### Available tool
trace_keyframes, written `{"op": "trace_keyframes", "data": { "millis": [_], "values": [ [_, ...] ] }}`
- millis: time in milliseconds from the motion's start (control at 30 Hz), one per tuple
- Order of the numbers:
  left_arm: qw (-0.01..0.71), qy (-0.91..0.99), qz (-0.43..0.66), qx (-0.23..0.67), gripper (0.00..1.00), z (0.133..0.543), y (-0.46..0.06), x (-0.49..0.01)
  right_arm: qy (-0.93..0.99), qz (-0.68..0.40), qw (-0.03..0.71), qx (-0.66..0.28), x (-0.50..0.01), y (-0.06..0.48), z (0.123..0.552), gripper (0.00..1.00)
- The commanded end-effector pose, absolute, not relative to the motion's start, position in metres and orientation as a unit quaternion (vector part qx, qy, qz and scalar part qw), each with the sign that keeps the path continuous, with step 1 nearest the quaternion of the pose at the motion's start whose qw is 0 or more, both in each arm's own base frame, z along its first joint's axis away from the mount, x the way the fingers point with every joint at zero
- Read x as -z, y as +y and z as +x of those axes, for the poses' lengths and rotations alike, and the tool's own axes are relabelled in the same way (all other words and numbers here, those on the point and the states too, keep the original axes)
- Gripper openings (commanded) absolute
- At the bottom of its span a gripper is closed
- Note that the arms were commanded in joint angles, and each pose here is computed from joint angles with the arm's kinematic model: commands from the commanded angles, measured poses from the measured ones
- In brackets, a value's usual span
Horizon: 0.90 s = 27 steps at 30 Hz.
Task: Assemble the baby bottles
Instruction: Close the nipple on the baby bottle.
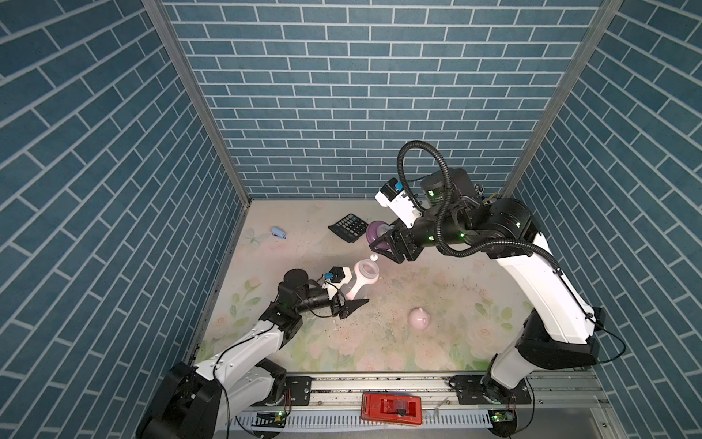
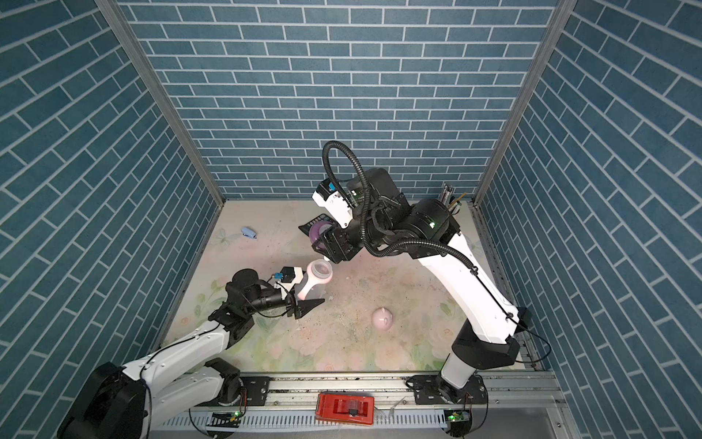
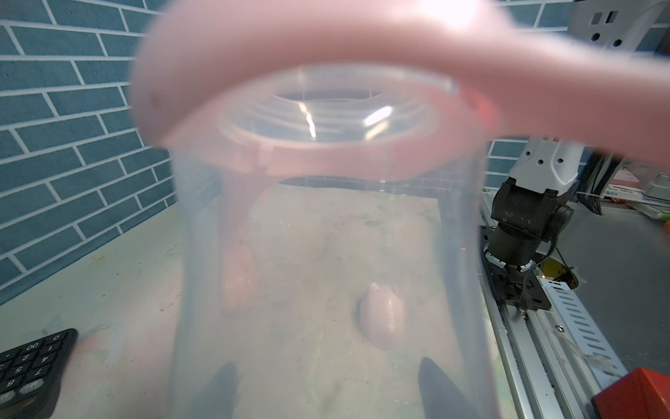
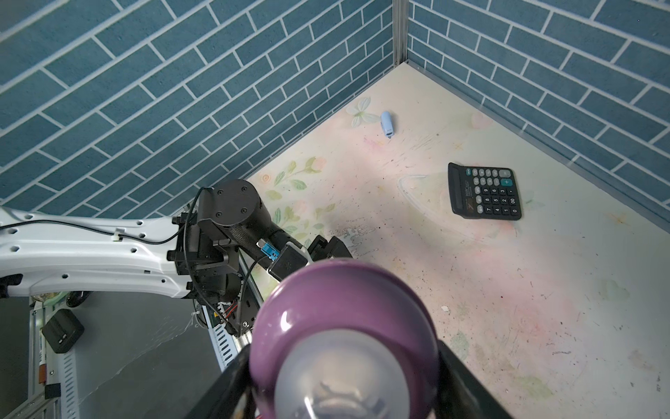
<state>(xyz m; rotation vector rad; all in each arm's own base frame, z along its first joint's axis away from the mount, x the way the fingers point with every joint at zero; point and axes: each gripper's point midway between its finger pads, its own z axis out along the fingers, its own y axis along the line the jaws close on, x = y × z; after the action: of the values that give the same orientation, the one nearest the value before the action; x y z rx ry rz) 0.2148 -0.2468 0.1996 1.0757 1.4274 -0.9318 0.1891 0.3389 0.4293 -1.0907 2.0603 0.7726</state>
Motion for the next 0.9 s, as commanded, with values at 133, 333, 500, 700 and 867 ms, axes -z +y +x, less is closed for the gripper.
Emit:
{"op": "trace_keyframes", "data": {
  "millis": [133, 333, 500, 700, 867],
  "values": [
    [0.549, 0.583, 0.460, 0.384, 0.54, 0.216, -0.250, -0.213, 0.771, -0.437, 0.346, -0.308, -0.440, 0.341, 0.181, 0.43],
    [0.552, 0.585, 0.457, 0.380, 0.54, 0.218, -0.249, -0.213, 0.771, -0.436, 0.347, -0.308, -0.441, 0.340, 0.180, 0.43],
    [0.551, 0.584, 0.457, 0.383, 0.54, 0.217, -0.249, -0.215, 0.772, -0.437, 0.341, -0.311, -0.436, 0.342, 0.179, 0.43],
    [0.561, 0.572, 0.459, 0.383, 0.53, 0.214, -0.249, -0.224, 0.774, -0.437, 0.318, -0.331, -0.427, 0.348, 0.173, 0.42],
    [0.568, 0.563, 0.464, 0.380, 0.51, 0.210, -0.247, -0.232, 0.776, -0.446, 0.273, -0.353, -0.414, 0.348, 0.157, 0.42]
  ]
}}
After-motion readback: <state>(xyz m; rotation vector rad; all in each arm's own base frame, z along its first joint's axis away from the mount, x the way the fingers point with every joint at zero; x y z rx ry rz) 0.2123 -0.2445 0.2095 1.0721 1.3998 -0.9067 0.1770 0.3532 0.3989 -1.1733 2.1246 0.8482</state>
